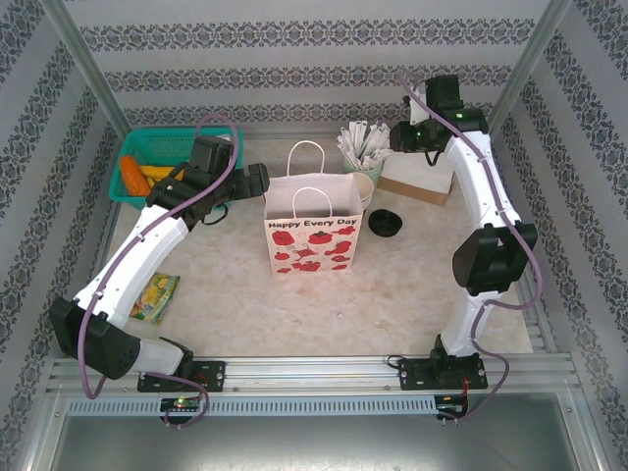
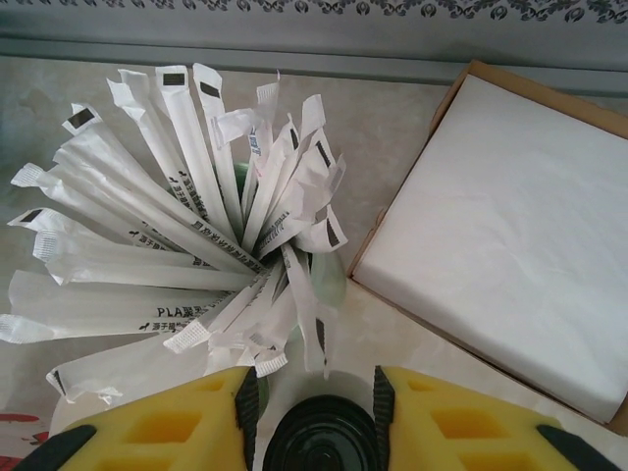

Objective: Pack the takeout coffee

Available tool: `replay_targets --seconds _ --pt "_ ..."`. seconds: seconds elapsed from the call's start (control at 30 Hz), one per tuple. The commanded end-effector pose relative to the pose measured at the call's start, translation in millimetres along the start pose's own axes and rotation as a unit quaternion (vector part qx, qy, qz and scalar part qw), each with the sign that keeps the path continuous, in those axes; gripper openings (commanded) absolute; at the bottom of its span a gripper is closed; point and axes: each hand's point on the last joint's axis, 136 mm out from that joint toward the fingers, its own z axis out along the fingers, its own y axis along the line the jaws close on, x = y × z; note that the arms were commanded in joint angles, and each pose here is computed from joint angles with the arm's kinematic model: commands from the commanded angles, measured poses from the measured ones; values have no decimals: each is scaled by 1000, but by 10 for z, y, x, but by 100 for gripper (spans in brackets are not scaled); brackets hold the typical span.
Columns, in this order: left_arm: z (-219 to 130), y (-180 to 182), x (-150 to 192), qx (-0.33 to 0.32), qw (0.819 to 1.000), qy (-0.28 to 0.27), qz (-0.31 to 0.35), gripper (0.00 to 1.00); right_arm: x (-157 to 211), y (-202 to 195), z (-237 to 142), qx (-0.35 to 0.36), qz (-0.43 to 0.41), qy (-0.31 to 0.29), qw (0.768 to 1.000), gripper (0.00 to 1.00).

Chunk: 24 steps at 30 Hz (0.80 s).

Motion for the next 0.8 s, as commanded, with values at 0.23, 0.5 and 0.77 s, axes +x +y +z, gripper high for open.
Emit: replay_targets --seconds 0.23,0.5,0.77 --pt "-7 13 -63 9 1000 -11 2 100 -60 26 -37 -21 25 -22 999 37" --pt "8 28 -54 7 1000 -10 -1 100 -235 69 -9 -36 28 -46 998 47" --pt "-2 56 -32 3 1000 -9 0 100 -219 -11 105 -19 31 -38 999 34"
